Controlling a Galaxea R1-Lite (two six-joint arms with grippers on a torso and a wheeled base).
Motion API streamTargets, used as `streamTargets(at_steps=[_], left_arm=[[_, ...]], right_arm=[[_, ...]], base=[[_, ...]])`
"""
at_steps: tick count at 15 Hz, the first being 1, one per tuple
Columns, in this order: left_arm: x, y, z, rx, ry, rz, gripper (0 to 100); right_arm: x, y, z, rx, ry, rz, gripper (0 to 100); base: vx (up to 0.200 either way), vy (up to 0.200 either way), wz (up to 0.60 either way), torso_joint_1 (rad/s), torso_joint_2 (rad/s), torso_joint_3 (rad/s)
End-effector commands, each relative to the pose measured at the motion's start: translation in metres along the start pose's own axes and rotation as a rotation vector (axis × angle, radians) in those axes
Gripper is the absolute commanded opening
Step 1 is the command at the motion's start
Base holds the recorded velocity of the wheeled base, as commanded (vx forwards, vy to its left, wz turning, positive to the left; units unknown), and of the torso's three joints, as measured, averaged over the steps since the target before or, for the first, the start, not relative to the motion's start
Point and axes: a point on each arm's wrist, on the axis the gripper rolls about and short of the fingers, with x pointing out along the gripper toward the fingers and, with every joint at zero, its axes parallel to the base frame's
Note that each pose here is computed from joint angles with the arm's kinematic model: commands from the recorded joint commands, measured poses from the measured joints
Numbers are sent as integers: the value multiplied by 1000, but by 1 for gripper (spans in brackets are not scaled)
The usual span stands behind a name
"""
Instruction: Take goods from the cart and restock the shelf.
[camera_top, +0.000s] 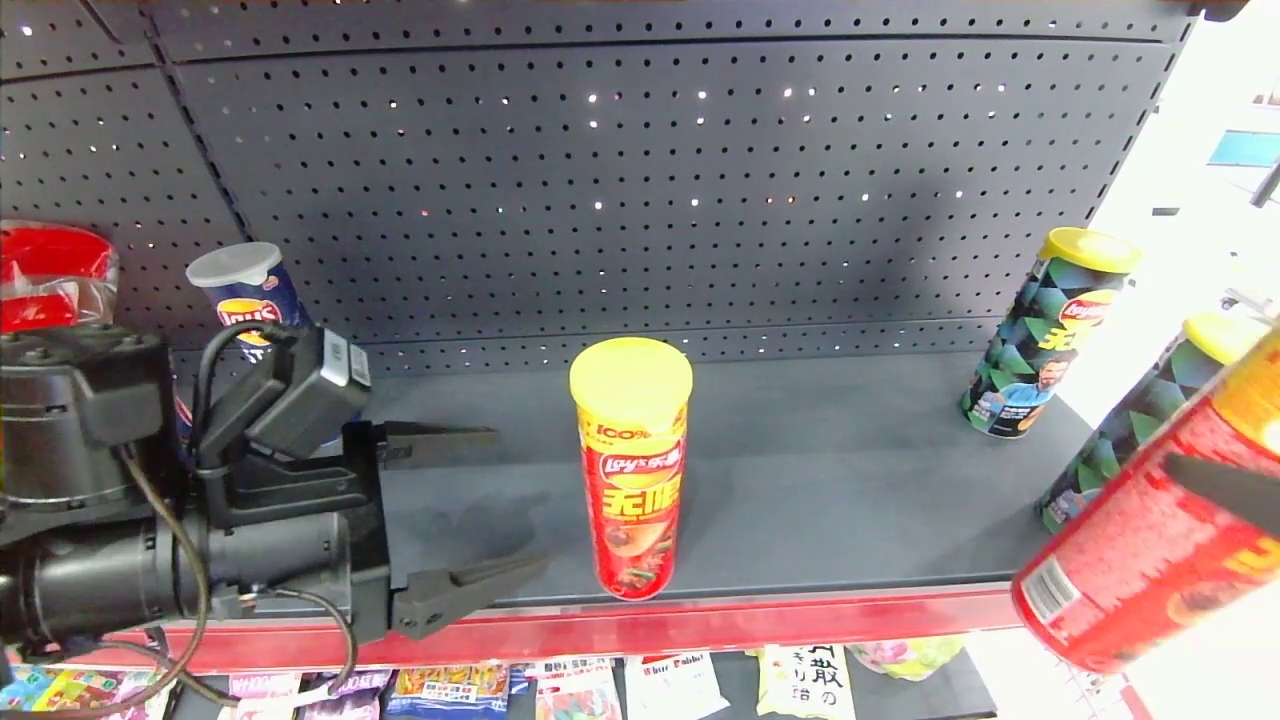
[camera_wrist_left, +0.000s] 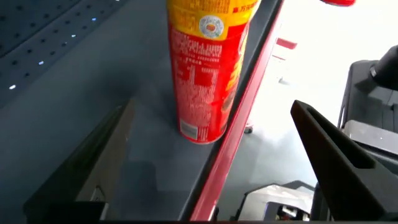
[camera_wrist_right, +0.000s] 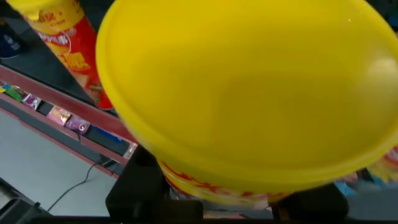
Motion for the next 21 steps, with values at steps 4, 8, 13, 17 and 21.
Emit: streamTargets(at_steps=[4, 8, 13, 17, 21], left_arm=[[-37, -21, 8, -13, -78, 96, 100], [-39, -22, 9, -11, -79, 128, 100], [-42, -23, 10, -6, -84, 161, 100], [-46, -27, 4, -10, -76, 171, 100], [-46, -27, 4, -11, -75, 178, 100]], right_arm=[[118, 2, 35, -71, 132, 102, 0], [192, 2, 50, -93, 107, 121, 0], [254, 16, 54, -100, 97, 188, 0], [284, 34, 50, -107, 99, 240, 0], [306, 41, 44, -110, 107, 260, 0]], base=[[0, 0, 0, 0, 0, 0], [0, 0, 0, 0, 0, 0], [0, 0, 0, 0, 0, 0], [0, 0, 0, 0, 0, 0], [0, 0, 0, 0, 0, 0]])
